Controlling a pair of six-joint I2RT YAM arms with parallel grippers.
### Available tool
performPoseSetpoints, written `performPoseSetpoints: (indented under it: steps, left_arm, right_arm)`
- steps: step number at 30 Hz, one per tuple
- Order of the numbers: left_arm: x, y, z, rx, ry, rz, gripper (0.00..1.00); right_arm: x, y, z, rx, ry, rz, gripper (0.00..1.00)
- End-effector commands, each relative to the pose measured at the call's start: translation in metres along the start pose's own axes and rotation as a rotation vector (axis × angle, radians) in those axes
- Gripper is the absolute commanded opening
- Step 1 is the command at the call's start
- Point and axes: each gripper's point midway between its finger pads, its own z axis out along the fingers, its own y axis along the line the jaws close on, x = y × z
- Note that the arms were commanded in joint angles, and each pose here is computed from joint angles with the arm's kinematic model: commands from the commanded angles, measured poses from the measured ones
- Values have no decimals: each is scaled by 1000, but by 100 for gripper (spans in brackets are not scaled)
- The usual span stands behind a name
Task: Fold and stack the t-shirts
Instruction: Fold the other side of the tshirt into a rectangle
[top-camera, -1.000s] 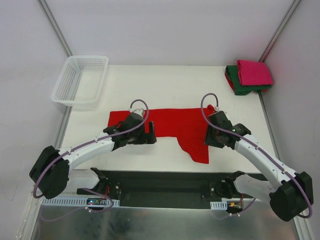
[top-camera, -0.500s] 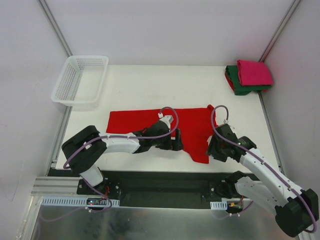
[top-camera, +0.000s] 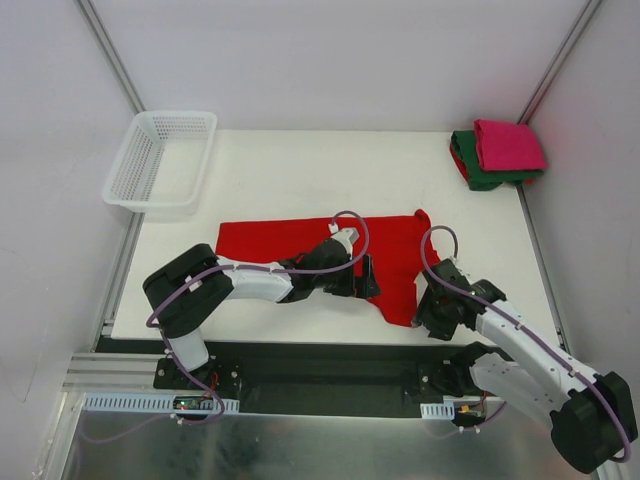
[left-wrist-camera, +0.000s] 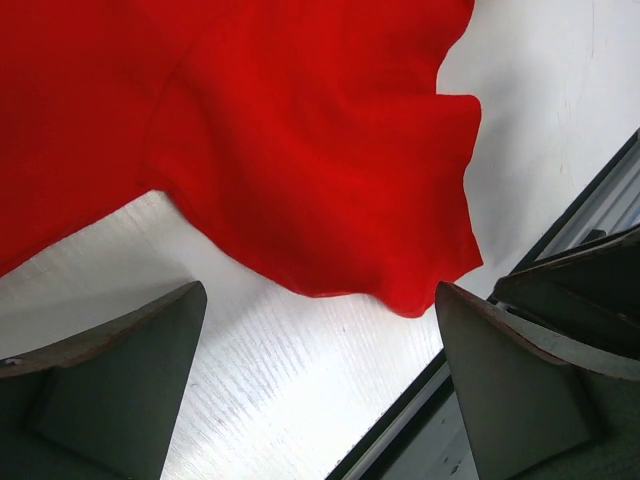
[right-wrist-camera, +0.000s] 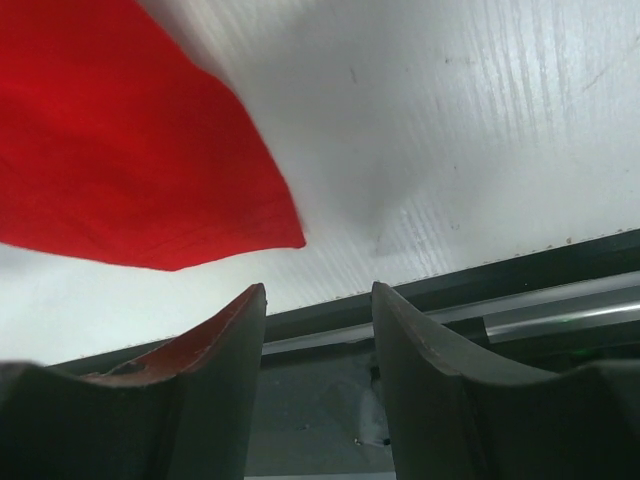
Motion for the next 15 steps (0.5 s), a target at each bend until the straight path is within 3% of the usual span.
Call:
performPoseSetpoints:
  steps: [1,15]
  left_arm:
    - [-6,-16,3,48,-9,1,99]
    - [-5,-13,0,33,-8,10,99]
  right_arm:
    - [11,-1,12,-2,37,42,50]
    - [-7,4,21,-18,-63,60,49]
